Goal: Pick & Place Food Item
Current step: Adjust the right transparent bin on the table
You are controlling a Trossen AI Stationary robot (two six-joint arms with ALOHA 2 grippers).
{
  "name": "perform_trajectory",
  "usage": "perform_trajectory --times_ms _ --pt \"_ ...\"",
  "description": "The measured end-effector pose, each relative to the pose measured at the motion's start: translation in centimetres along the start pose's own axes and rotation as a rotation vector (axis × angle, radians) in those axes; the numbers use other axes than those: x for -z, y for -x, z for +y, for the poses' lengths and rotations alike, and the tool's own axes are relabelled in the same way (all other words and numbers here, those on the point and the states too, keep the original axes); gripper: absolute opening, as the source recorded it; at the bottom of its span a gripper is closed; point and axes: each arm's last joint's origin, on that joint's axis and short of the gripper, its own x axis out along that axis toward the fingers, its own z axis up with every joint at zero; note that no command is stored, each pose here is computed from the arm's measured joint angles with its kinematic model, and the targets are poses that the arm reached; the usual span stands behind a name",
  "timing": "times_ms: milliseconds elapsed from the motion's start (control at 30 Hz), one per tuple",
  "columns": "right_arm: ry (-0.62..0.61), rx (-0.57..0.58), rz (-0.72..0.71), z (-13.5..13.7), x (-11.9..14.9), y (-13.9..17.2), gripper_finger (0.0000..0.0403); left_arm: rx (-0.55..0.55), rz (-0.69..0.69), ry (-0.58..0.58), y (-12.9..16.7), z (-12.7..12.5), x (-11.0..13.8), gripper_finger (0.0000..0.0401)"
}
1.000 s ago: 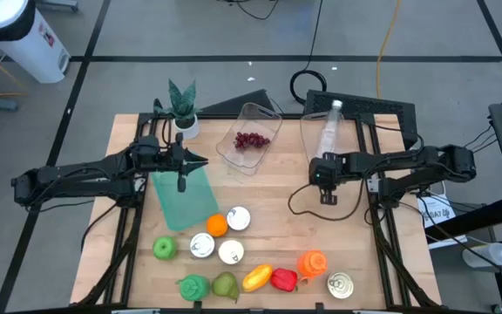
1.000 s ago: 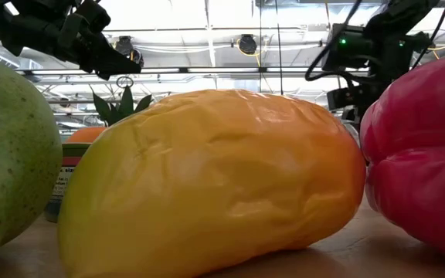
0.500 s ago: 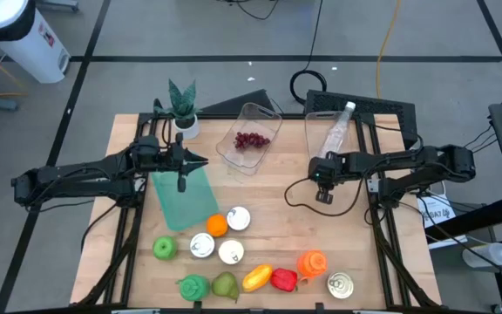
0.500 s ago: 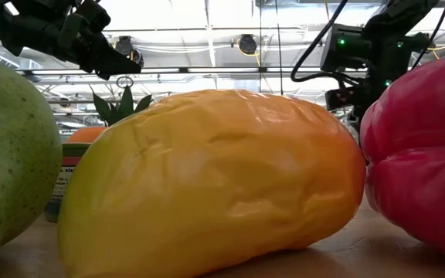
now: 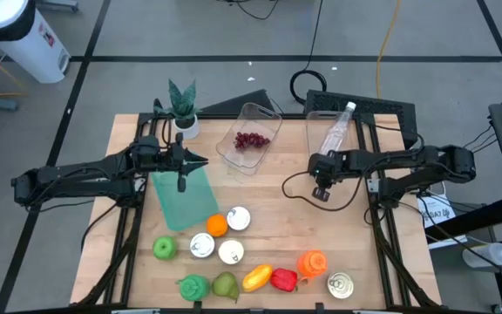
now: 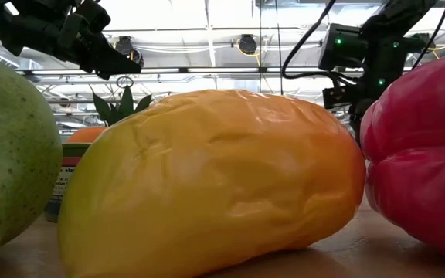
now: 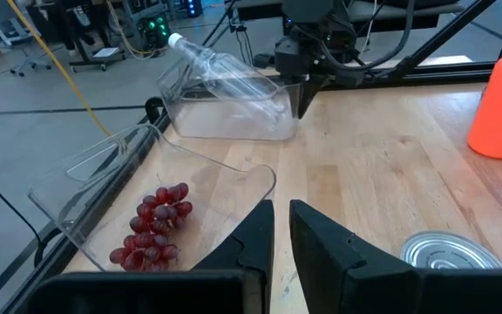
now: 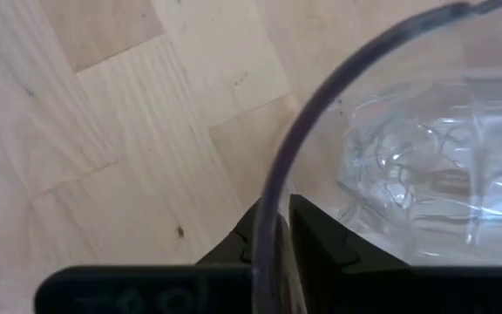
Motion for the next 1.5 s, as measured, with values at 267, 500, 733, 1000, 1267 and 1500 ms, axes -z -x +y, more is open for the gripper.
perform_trajectory --times_ms 267,500,733,1000,1267,1500 --pt "-0.051 -0.041 -0.024 0.1 -0.3 0.0 0.0036 0.000 0.000 -0.006 0.0 0.0 0.0 0.0051" --pt "-0.069 -0.195 -0.080 0.7 -1.1 0.1 0.0072 0.000 0.000 -0.005 0.0 0.0 0.0 0.0051" --pt "-0.072 -0.185 -0.090 0.7 -1.1 0.1 0.0108 0.001 0.001 0.000 0.0 0.0 0.0 0.0051" --pt "-0.004 -0.228 -0.135 0.8 -1.3 0.5 0.0145 0.002 0.008 0.001 0.0 0.0 0.1 0.0051" --pt "0.035 -0.253 -0.184 0.8 -1.3 1.4 0.0180 0.002 0.008 0.001 0.0 0.0 0.1 0.0051" --pt "0.048 -0.256 -0.189 0.8 -1.3 1.5 0.0187 0.002 0.009 -0.001 0.0 0.0 0.1 0.0051"
